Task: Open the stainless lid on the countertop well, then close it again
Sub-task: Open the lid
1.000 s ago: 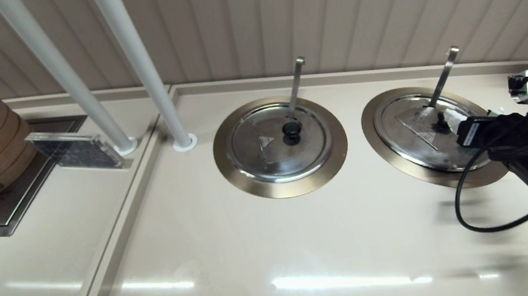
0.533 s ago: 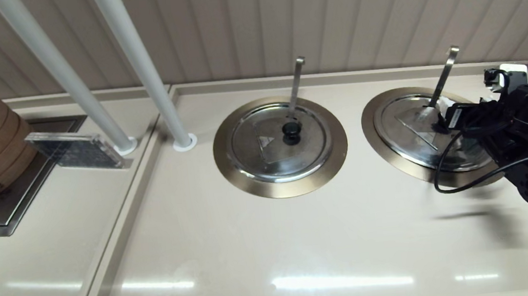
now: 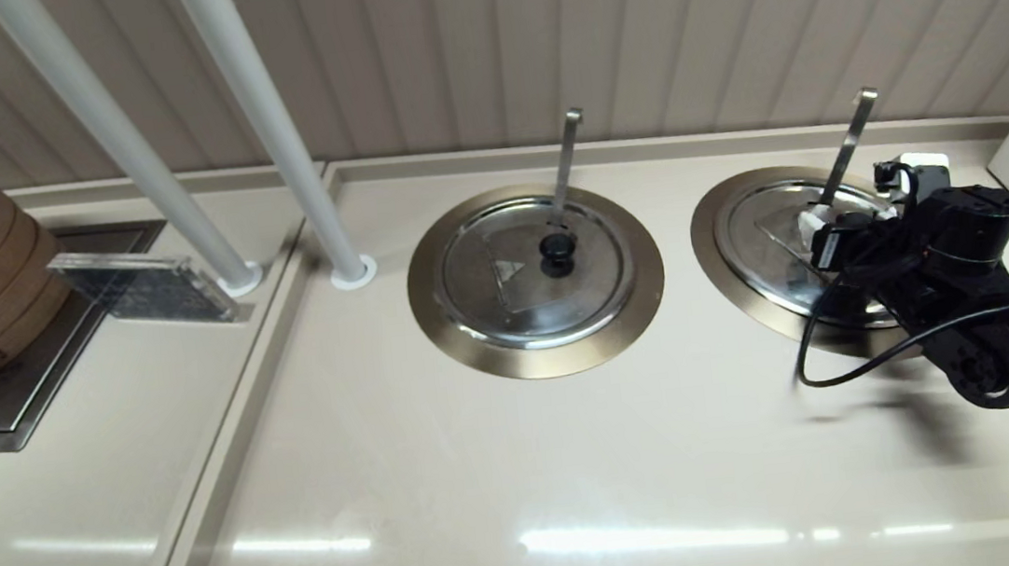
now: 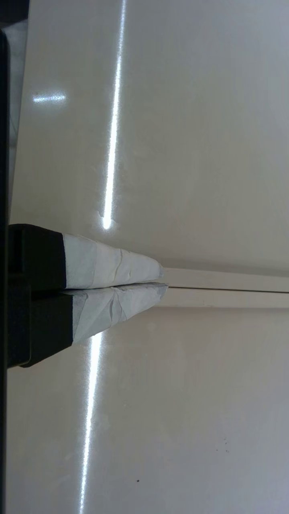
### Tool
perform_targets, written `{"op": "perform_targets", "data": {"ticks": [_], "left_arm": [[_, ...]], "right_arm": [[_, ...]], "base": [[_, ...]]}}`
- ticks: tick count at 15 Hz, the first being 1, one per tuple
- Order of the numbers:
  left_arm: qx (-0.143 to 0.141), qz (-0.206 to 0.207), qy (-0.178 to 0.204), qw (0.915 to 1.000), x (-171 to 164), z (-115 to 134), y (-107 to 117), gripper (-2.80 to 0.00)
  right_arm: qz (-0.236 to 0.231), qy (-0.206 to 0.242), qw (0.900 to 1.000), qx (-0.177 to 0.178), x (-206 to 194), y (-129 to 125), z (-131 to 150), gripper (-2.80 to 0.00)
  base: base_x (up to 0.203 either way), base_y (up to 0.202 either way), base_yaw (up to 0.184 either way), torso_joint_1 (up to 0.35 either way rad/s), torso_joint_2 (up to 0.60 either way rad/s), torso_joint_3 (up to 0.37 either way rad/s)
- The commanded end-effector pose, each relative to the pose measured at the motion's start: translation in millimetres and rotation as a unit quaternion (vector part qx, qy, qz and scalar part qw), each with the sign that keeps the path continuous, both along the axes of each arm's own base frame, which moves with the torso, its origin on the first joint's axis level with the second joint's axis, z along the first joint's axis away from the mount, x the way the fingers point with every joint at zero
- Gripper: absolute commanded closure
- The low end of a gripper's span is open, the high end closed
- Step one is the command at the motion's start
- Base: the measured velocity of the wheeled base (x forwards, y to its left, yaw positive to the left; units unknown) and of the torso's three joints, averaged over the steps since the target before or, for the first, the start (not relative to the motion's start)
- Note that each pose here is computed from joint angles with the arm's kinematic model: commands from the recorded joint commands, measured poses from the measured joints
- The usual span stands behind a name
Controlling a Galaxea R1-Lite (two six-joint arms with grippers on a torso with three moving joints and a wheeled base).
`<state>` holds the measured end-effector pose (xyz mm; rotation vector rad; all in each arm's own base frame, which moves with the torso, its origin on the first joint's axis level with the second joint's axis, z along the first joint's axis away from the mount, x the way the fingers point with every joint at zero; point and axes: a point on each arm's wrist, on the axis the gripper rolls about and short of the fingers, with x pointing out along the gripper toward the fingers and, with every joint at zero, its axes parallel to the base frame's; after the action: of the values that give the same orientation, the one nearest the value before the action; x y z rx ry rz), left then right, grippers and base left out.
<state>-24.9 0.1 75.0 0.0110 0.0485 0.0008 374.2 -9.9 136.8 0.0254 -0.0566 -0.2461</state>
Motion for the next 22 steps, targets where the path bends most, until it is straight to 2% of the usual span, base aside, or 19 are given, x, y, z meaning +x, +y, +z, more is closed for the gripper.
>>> {"op": "perform_targets", "data": {"ticks": [1, 11, 22], "left_arm": [[0.000, 0.000, 0.000, 1.0000, 0.0, 0.0, 0.0, 0.00], [0.000, 0.000, 0.000, 1.0000, 0.0, 0.0, 0.0, 0.00], [0.000, 0.000, 0.000, 1.0000, 0.0, 0.0, 0.0, 0.00]], "right_arm": [[0.004, -0.003, 1.000, -0.001, 0.2, 3.5, 0.6, -2.80], [0.001, 0.006, 1.000, 0.000, 9.8, 0.5, -10.4, -2.80], [0.001, -0.026, 1.000, -0.001, 2.3, 0.6, 14.3, -2.80]], "base": [[0.000, 0.000, 0.000, 0.000, 0.00, 0.000], [0.000, 0.000, 0.000, 0.000, 0.00, 0.000], [0.000, 0.000, 0.000, 0.000, 0.00, 0.000]]}}
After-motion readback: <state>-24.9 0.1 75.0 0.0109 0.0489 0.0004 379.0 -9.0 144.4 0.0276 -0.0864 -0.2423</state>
